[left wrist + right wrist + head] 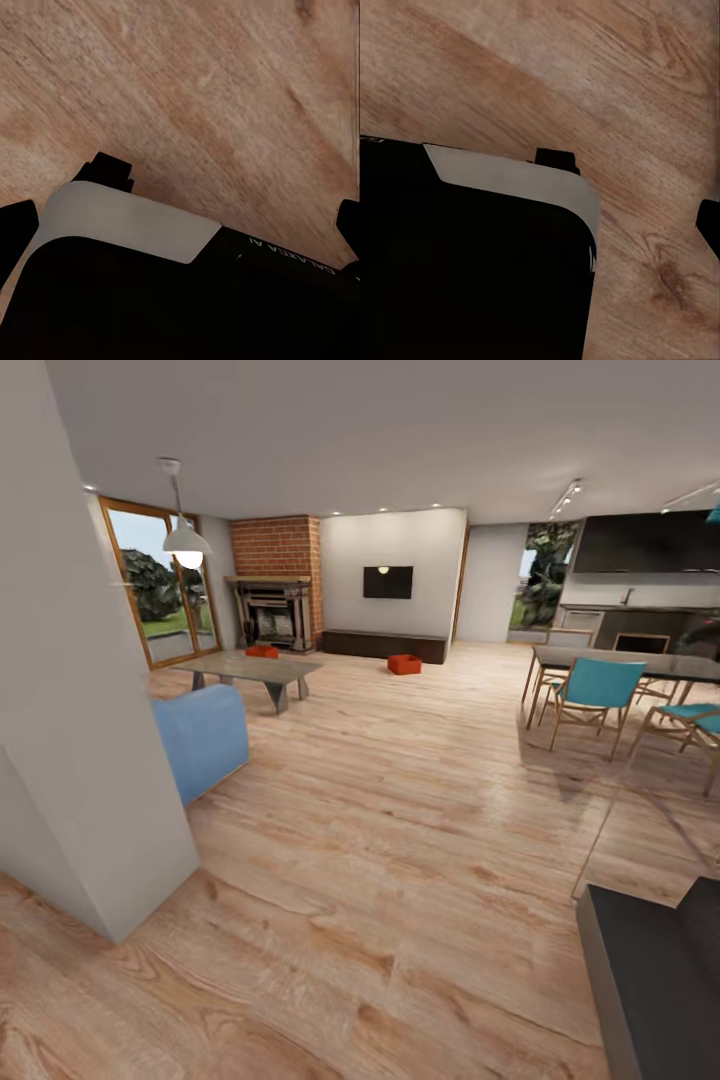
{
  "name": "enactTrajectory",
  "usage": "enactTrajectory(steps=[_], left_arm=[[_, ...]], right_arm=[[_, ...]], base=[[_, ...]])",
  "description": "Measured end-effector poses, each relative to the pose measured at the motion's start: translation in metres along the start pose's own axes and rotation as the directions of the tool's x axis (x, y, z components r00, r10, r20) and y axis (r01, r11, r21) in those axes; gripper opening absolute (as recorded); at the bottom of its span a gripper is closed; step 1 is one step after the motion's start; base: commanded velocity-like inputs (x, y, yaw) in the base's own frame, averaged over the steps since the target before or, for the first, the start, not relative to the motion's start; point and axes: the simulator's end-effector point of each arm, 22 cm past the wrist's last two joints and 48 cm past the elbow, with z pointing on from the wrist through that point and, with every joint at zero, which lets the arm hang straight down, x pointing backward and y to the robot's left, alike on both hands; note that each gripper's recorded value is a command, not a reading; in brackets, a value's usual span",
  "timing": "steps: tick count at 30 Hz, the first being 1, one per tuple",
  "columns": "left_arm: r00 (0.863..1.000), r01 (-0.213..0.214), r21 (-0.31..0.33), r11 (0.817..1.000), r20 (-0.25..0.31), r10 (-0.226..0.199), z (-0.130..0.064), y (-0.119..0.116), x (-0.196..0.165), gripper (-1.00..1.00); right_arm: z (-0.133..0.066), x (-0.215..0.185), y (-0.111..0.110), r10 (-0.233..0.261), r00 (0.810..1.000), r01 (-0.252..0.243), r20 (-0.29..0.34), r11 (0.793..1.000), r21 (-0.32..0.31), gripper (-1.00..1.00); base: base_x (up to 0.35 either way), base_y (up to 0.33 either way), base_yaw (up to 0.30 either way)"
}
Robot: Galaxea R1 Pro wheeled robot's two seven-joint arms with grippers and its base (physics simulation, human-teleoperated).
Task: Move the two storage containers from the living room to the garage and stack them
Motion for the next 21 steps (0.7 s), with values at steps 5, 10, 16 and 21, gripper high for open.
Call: enactTrajectory(steps=[5,10,16,21], left_arm=[[1.000,0.000,0.000,1.000,0.000,0.000,0.0000,0.0000,0.0000,1.00],[1.000,0.000,0.000,1.000,0.000,0.000,0.0000,0.0000,0.0000,1.00],[1.000,0.000,0.000,1.000,0.000,0.000,0.0000,0.0000,0.0000,1.00],[1.000,0.000,0.000,1.000,0.000,0.000,0.0000,0.0000,0.0000,1.00]], right_arm=[[0.0000,0.0001,-0.0004,0.000,1.000,0.000,0.000,1.000,0.000,1.00],[0.0000,-0.0003,-0.0001,0.000,1.000,0.000,0.001,1.000,0.000,1.00],[0.0000,-0.0003,-0.0005,0.000,1.000,0.000,0.001,1.000,0.001,1.00],[0.0001,-0.0007,-0.0004,0.000,1.000,0.000,0.002,1.000,0.001,1.00]], base=[[0.342,0.000,-0.258],[0.342,0.000,-0.258],[0.342,0.000,-0.257],[0.342,0.001,-0.240]])
